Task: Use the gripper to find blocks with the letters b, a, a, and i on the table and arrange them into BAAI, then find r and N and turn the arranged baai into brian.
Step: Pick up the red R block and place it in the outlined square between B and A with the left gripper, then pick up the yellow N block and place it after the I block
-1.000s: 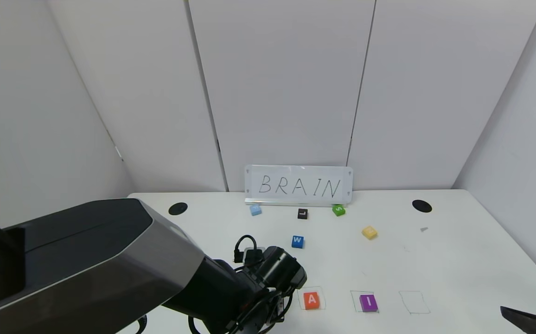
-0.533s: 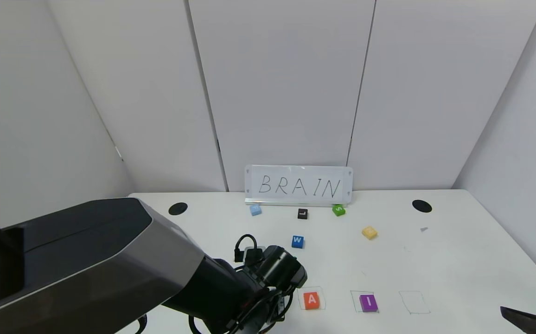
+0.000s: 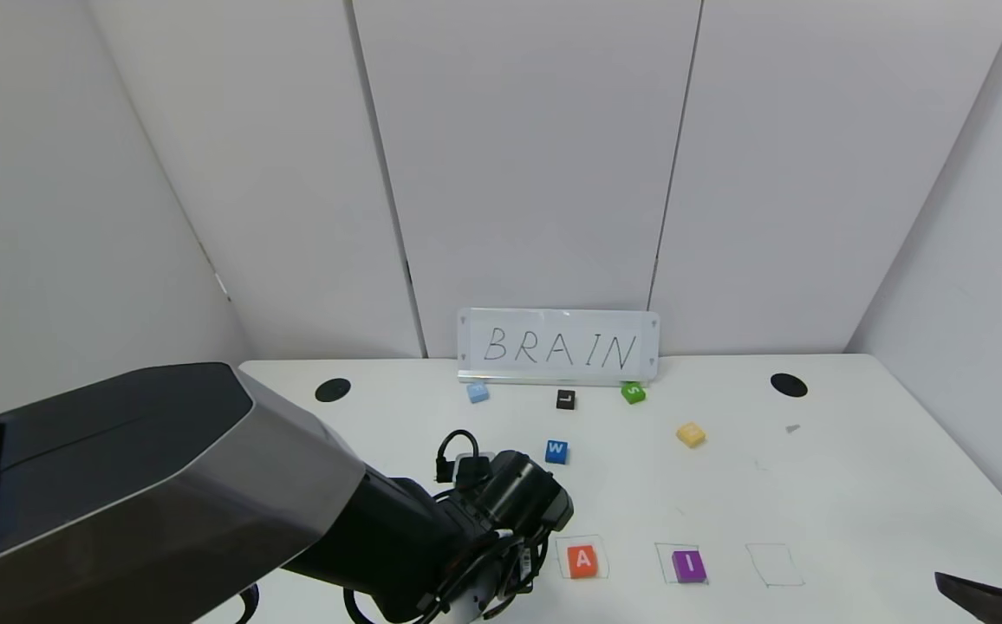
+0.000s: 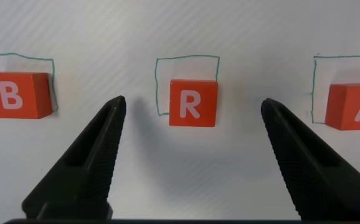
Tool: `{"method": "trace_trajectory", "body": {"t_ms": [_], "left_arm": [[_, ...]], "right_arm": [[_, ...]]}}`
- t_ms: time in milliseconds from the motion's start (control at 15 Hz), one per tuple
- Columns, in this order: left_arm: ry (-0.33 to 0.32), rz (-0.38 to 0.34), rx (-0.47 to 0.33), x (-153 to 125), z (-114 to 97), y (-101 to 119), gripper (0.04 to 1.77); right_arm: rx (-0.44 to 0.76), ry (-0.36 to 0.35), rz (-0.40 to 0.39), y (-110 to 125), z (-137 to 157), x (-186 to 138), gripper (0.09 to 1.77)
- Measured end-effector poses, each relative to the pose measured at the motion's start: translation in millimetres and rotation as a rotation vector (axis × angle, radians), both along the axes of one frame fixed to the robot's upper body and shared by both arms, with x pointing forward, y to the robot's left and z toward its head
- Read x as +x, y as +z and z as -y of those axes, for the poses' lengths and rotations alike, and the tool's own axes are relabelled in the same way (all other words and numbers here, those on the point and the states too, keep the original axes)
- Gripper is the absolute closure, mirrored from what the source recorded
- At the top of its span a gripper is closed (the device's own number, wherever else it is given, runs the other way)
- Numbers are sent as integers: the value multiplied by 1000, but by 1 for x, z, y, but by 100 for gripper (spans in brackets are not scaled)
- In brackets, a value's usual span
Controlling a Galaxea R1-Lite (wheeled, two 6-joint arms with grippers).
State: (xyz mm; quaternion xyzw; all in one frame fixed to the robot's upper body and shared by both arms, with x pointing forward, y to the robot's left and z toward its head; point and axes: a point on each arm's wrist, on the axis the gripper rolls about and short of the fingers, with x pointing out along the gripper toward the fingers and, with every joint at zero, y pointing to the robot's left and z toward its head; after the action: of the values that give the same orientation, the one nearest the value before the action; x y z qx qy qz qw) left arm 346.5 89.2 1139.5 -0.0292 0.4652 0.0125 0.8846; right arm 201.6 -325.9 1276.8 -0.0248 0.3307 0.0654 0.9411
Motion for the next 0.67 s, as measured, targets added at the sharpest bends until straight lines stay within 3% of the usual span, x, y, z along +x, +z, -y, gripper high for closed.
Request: {"method": "trace_trajectory", "body": {"t_ms": [133, 267, 533, 667], "left_arm": [[-11, 0, 8, 0, 0, 0, 22], [-73, 16, 40, 1, -5, 12, 19], [-230, 176, 61, -10, -37, 99, 15], [-268, 247, 87, -15, -60, 133, 14]], "right_arm": [[0, 0, -1, 0, 0, 0, 15], [-1, 1, -4, -1, -1, 3, 15], [-4, 3, -22, -2, -2, 9, 15], [-1, 9, -26, -1, -2, 12, 15]]}}
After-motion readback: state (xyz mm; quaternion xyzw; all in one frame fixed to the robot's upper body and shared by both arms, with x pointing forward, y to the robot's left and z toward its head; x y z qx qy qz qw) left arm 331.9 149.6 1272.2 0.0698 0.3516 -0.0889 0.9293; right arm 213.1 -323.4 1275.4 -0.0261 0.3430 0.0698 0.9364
